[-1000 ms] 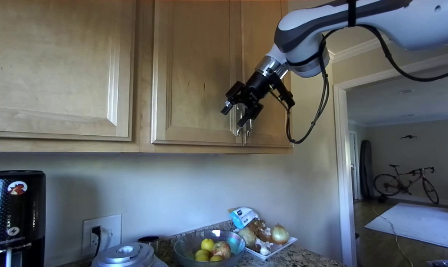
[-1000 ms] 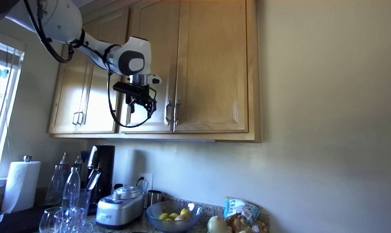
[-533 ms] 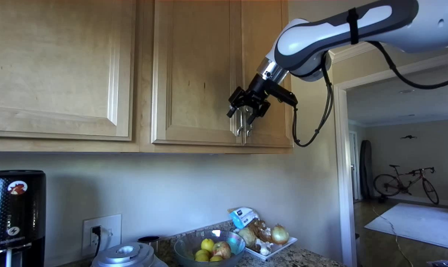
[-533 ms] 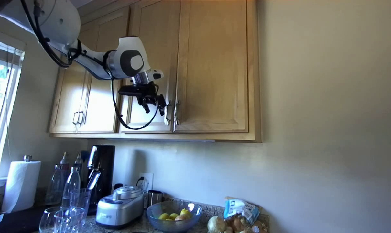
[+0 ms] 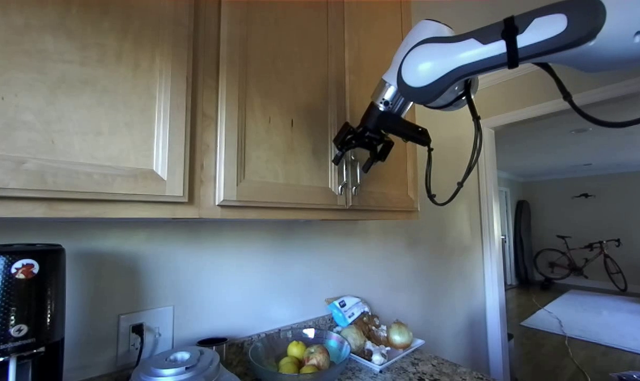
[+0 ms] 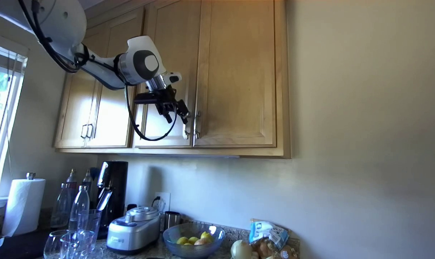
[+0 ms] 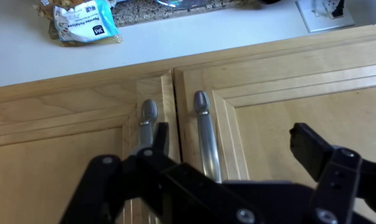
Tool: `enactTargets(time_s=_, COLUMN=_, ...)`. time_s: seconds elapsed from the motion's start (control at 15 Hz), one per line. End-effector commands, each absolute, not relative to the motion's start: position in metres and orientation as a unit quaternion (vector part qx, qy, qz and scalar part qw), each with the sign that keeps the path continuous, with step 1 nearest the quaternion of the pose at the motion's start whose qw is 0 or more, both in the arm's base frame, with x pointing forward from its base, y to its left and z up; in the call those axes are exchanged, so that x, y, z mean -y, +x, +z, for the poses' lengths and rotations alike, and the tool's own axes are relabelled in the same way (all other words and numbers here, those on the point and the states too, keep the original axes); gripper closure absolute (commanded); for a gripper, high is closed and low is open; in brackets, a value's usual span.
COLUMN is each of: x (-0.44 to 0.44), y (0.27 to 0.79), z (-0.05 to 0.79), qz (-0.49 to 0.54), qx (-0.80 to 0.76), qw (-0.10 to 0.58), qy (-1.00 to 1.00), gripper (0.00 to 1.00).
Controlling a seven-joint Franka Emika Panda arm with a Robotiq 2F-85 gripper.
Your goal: Open the top left cabinet door
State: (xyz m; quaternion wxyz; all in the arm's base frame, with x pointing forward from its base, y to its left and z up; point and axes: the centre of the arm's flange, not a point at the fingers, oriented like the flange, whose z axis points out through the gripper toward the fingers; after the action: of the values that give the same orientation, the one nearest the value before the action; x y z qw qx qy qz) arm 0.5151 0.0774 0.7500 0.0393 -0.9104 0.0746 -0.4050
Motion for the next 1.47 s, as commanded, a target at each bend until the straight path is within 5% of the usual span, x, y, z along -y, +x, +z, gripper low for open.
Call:
enactTargets(time_s=0.0, x=-0.073, y=0.514, z=0.748, qz=-0.402, qx=-0.091, qw=0.041, qy=-0.910, gripper=0.00)
enactTargets(time_s=0.33, x=-0.063, y=0.527, z=0.751, qz=-0.406, qx=-0.100, qw=0.039, qy=-0.908, gripper=0.00)
enactTargets(time_s=0.4, x=-0.062, y=0.530, z=0.753, qz=-0.404, qx=-0.100, qw=0.041, qy=-0.908, gripper=0.24)
enactTargets(time_s=1.0, x=-0.069, y=0.567, z=0.750, qz=-0.404, qx=-0.095, qw=0.058, qy=-0.908, gripper=0.80)
enactTargets(time_s=1.13, x=-0.067, y=0.563, z=0.752, qz=-0.399, qx=-0.094, qw=0.056, qy=-0.910, gripper=0.88)
enactTargets(time_s=1.4, x=-0.076, y=0.549, z=0.752, qz=-0.391, qx=-0.073, qw=0.057, qy=-0.916, gripper=0.89)
